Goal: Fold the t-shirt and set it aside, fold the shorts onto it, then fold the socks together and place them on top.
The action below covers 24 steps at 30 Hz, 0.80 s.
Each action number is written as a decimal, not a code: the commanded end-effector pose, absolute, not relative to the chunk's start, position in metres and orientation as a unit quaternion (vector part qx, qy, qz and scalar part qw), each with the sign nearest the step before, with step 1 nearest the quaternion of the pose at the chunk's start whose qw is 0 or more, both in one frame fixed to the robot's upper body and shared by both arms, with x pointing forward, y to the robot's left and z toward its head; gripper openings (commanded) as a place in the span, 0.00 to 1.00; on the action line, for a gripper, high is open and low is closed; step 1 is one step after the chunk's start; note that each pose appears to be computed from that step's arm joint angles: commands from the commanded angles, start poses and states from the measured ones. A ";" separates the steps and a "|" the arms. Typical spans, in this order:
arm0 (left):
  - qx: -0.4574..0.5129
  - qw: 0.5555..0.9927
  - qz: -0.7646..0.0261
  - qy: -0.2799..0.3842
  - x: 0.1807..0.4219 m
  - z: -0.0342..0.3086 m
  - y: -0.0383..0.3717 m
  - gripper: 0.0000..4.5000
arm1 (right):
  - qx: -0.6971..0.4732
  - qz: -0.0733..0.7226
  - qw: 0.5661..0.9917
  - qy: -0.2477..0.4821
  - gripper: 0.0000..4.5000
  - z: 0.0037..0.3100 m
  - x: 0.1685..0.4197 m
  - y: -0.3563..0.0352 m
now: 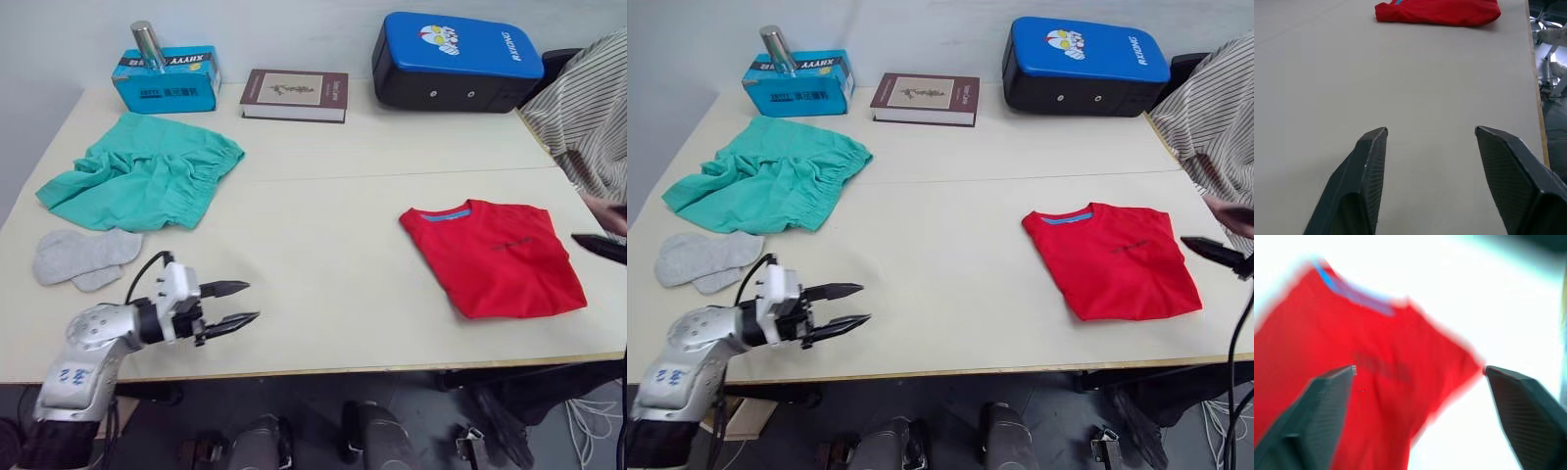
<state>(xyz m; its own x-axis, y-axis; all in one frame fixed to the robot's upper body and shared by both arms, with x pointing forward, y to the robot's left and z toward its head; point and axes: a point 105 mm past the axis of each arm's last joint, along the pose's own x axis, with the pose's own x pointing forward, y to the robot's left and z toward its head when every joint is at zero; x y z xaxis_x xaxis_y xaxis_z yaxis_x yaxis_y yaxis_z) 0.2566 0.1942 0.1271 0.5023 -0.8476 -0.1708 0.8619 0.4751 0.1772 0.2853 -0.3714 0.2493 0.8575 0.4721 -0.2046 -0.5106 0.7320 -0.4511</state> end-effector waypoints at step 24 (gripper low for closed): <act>0.184 0.968 -0.148 0.080 0.197 0.128 0.348 0.99 | -0.241 0.482 0.828 -0.154 1.00 0.148 0.265 -0.158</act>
